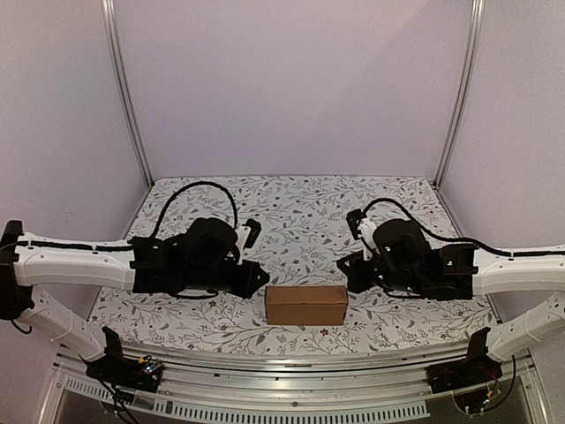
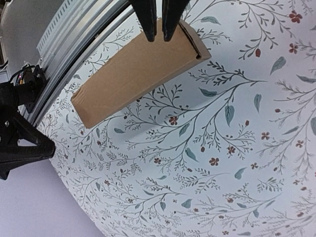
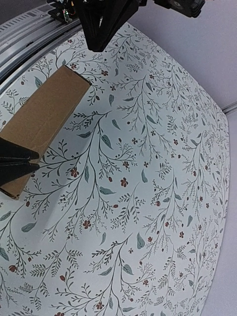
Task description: Fold the paper box
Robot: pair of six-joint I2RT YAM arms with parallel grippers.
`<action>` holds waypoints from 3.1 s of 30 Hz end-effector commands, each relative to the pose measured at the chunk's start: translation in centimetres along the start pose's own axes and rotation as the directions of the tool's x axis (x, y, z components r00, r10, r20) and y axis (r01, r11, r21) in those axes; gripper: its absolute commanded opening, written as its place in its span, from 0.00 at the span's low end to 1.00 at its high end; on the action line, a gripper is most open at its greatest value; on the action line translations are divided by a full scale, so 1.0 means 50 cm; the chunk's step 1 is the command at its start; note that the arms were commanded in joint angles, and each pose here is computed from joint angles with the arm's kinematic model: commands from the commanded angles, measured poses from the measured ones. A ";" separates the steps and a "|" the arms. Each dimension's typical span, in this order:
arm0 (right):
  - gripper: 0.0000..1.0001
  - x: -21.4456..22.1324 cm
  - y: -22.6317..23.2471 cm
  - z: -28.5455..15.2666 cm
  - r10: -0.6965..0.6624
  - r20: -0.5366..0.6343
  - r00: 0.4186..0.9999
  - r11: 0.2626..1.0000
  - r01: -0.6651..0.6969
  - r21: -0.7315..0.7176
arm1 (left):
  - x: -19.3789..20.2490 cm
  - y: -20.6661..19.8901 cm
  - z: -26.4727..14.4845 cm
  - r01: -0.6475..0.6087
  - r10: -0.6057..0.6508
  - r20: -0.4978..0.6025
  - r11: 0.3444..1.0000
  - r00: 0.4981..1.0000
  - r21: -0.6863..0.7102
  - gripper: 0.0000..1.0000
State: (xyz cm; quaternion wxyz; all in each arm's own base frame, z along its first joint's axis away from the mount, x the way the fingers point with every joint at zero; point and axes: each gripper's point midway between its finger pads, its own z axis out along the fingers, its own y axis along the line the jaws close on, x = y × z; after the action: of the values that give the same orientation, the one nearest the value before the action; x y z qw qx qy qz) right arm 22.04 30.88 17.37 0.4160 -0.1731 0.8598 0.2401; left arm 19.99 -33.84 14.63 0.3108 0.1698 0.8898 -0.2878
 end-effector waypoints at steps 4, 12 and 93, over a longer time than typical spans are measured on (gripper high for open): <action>0.00 0.071 0.049 -0.043 -0.069 -0.073 0.995 0.990 0.059 -0.130 | -0.052 0.060 -0.026 -0.013 0.017 0.029 0.989 0.999 -0.148 0.01; 0.00 0.194 0.098 -0.058 -0.123 -0.167 0.978 0.976 0.089 -0.199 | -0.082 0.059 0.051 -0.014 0.010 -0.037 0.993 0.999 -0.118 0.00; 0.07 0.231 -0.125 0.135 0.060 -0.203 0.977 0.983 -0.022 0.183 | -0.006 0.060 0.102 0.035 -0.063 -0.128 0.978 0.990 -0.208 0.02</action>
State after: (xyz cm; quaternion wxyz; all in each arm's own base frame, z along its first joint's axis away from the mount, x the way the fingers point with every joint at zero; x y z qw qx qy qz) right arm 22.59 31.04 2.18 0.3262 -0.1286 0.9136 0.2060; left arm 23.92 -36.92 10.44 0.2451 0.1519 0.9289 -0.2323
